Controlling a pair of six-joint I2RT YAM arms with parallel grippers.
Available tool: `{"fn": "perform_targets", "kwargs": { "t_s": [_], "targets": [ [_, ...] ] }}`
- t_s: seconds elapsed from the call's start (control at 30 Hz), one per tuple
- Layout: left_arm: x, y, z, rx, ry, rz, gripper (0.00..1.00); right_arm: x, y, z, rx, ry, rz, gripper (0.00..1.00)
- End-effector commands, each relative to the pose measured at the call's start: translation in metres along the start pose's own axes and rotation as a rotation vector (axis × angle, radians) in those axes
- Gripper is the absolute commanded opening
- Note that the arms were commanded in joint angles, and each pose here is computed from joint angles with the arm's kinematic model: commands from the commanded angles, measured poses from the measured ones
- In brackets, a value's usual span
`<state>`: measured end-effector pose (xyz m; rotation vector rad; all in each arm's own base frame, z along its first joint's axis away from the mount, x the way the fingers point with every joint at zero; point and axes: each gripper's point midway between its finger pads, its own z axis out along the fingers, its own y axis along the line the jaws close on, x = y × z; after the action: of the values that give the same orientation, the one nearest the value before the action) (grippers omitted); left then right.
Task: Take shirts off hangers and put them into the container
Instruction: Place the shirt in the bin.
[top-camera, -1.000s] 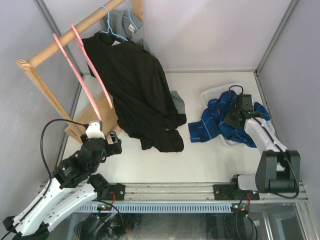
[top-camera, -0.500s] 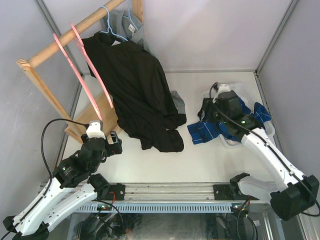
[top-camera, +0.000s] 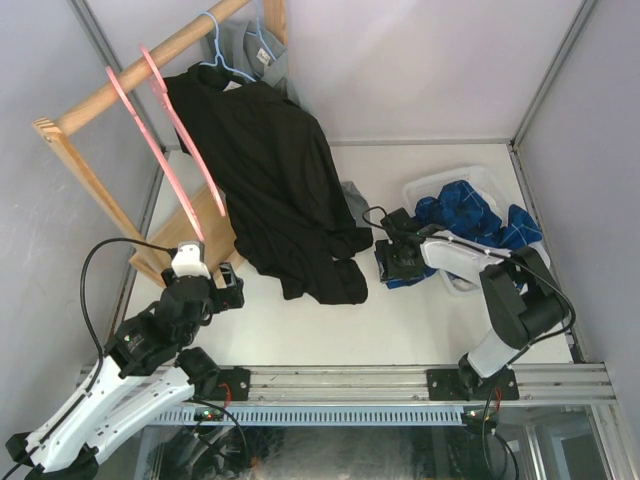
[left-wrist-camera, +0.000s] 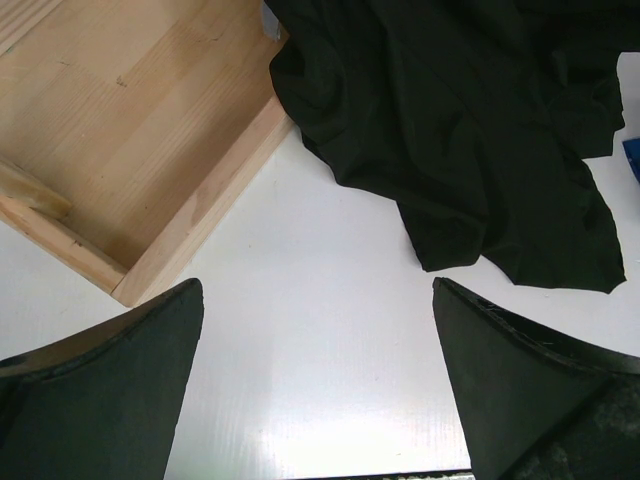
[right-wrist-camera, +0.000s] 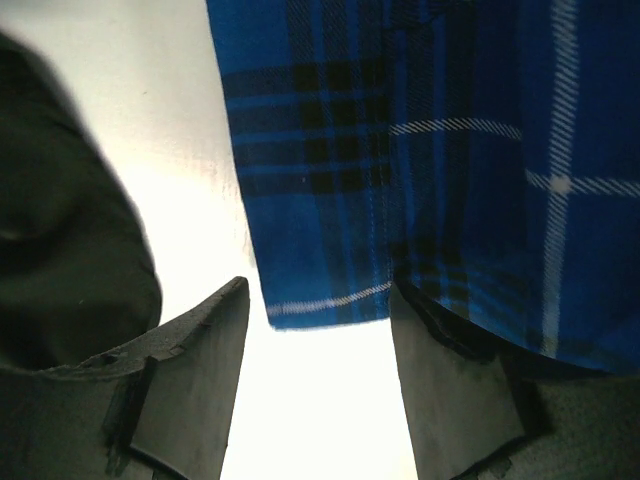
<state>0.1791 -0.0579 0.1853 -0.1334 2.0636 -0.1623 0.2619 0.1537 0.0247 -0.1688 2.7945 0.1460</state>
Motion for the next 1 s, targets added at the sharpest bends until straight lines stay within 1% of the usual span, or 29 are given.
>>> {"fn": "perform_targets", "kwargs": {
  "t_s": [0.0,0.1,0.17,0.2,0.27,0.3,0.33,0.4,0.43,0.47,0.53,0.6,0.63,0.67,0.7,0.73,0.8,0.87,0.93,0.97],
  "targets": [
    [-0.02,-0.005,-0.005,0.017,-0.057,-0.032,0.99,-0.012,0.001,0.015,0.024,-0.035,0.014,0.58],
    [-0.02,-0.004,-0.005,0.014,-0.055,-0.029,0.99,-0.007,-0.002,0.024,0.051,-0.008,0.007,0.52],
    [-0.02,-0.004,-0.005,0.012,-0.056,-0.029,0.99,-0.004,-0.005,0.027,0.084,-0.006,-0.008,0.44],
    [-0.02,-0.004,-0.005,0.01,-0.056,-0.029,0.99,-0.004,-0.005,0.027,0.097,-0.009,-0.016,0.38],
    [-0.02,-0.004,-0.004,0.01,-0.056,-0.028,0.99,-0.009,-0.005,0.019,0.104,-0.041,-0.018,0.12],
    [-0.02,-0.004,-0.004,0.01,-0.056,-0.029,0.99,-0.014,-0.004,0.012,0.1,-0.066,-0.016,0.03],
    [-0.02,-0.004,-0.004,0.01,-0.055,-0.028,0.99,-0.021,-0.002,0.002,0.09,-0.104,-0.011,0.0],
    [-0.02,-0.004,-0.004,0.009,-0.054,-0.027,0.99,-0.041,0.004,-0.03,0.048,-0.203,0.003,0.0],
    [-0.019,-0.004,-0.004,0.009,-0.051,-0.026,0.99,-0.055,0.009,-0.052,0.01,-0.277,0.008,0.0],
    [-0.019,-0.005,-0.004,0.012,-0.049,-0.025,0.99,-0.069,0.012,-0.078,-0.019,-0.361,0.011,0.0],
    [-0.019,-0.006,-0.003,0.012,-0.045,-0.022,0.99,-0.1,0.005,-0.144,-0.03,-0.588,0.044,0.0],
    [-0.018,-0.006,-0.002,0.012,-0.041,-0.018,0.99,-0.122,-0.022,-0.201,0.026,-0.803,0.117,0.0],
    [-0.018,-0.006,-0.002,0.012,-0.04,-0.017,0.99,-0.13,-0.042,-0.223,0.068,-0.885,0.167,0.0],
    [-0.018,-0.006,-0.002,0.011,-0.041,-0.018,0.99,-0.134,-0.061,-0.24,0.102,-0.944,0.21,0.0],
    [-0.019,-0.006,-0.002,0.01,-0.042,-0.018,0.99,-0.137,-0.082,-0.249,0.143,-0.977,0.26,0.0],
    [-0.019,-0.006,-0.002,0.009,-0.042,-0.018,0.99,-0.137,-0.1,-0.251,0.171,-0.979,0.306,0.0],
    [-0.019,-0.007,-0.001,0.012,-0.044,-0.02,0.99,-0.129,-0.14,-0.24,0.246,-0.911,0.421,0.0],
    [-0.019,-0.008,-0.001,0.012,-0.042,-0.017,0.99,-0.113,-0.172,-0.211,0.309,-0.788,0.515,0.0],
    [-0.019,-0.007,-0.001,0.009,-0.04,-0.017,0.99,-0.096,-0.186,-0.171,0.318,-0.63,0.555,0.0],
    [-0.019,-0.007,0.0,0.01,-0.039,-0.017,0.99,-0.087,-0.185,-0.148,0.29,-0.548,0.552,0.0]
  ]
}}
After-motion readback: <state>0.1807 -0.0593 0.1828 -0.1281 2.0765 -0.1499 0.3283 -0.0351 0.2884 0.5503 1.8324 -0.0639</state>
